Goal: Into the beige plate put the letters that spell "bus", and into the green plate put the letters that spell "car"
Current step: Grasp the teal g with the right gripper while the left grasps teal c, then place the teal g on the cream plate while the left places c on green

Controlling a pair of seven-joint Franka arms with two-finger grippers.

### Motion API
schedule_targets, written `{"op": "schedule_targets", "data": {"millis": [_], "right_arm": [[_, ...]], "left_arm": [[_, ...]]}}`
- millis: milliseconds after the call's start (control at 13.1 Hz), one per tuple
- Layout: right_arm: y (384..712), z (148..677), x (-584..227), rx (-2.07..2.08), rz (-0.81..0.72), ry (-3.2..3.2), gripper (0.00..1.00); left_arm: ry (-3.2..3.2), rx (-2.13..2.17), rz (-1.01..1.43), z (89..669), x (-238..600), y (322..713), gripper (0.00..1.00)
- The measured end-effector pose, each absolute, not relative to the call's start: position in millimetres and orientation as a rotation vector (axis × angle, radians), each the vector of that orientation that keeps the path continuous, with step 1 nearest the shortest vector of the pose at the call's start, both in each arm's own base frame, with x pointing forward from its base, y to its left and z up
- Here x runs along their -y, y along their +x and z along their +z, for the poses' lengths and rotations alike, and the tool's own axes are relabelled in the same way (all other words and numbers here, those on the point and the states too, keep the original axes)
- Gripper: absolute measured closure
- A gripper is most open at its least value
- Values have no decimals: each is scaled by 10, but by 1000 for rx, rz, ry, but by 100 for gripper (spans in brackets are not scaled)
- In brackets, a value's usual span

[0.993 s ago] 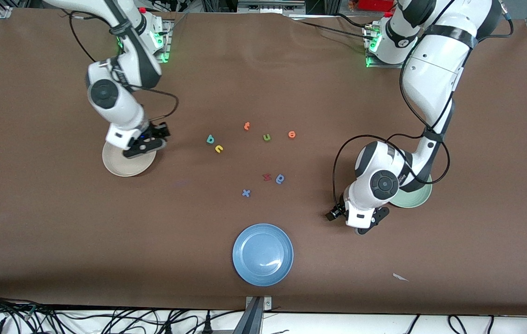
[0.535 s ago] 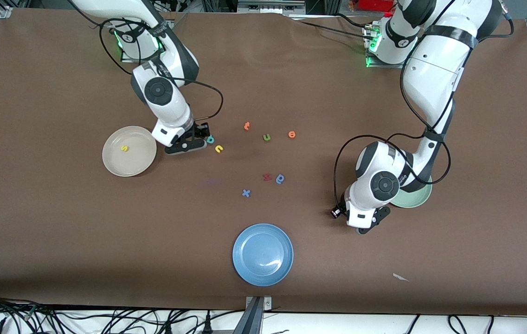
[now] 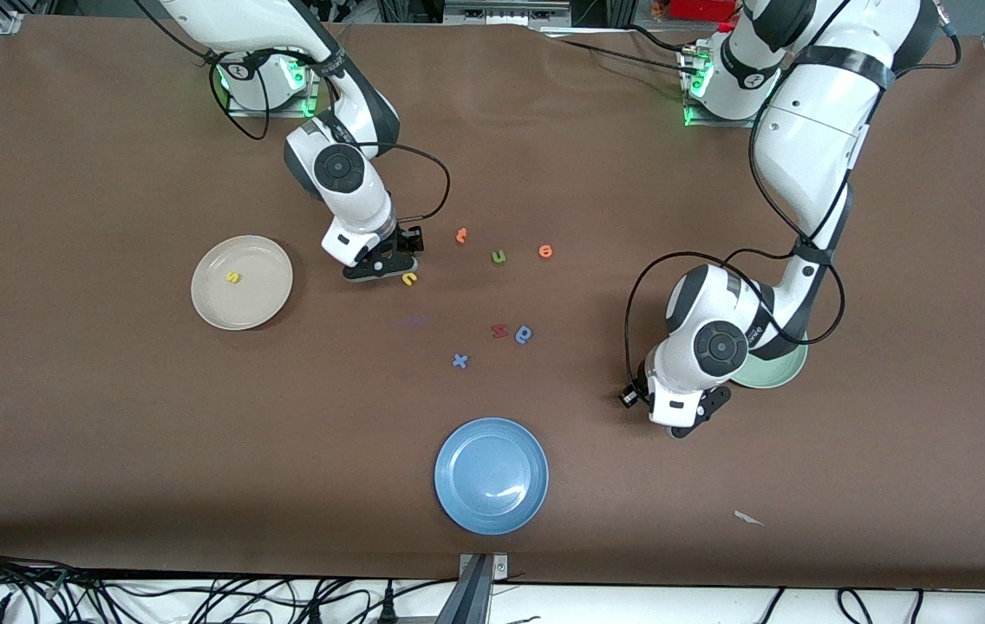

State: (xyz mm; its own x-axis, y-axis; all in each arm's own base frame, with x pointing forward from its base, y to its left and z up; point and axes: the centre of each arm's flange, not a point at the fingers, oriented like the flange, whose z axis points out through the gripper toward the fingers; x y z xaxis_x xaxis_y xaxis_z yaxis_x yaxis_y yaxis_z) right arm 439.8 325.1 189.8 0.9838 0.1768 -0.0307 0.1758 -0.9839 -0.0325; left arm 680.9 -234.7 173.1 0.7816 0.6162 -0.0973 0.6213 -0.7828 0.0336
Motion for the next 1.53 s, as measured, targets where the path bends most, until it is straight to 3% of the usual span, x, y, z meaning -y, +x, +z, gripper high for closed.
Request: {"op": "schedule_targets", "data": {"millis": [229,306,382,459,688,993,1528], "right_arm": [[4385,1864,-3225,271,44,-3096,26],[4357,1832,-3210,271,36,-3091,26],[4323,1793,-3194,272,34,-3089,26],[4299,1760,-3181,272,38,-3088,26],[4268,1718,-3164,273,47,-3090,26],[4266,1717,-3154,272,48,-3092,36],[4278,1729,-3142,274,41,-3094,54]], "left_arm": [[2906,-1010,-126,1730,2345,6807,58],[2907,-1010,-128,1736,2343,6807,66],[2908,-1010,-128,1736,2343,6807,66],[2910,-1011,-131,1739,2339,6807,73],[2912,-1011,-134,1744,2339,6808,73],[2956,-983,-200,1837,2292,6805,73],[3120,-663,-582,2697,1490,6658,73]]}}
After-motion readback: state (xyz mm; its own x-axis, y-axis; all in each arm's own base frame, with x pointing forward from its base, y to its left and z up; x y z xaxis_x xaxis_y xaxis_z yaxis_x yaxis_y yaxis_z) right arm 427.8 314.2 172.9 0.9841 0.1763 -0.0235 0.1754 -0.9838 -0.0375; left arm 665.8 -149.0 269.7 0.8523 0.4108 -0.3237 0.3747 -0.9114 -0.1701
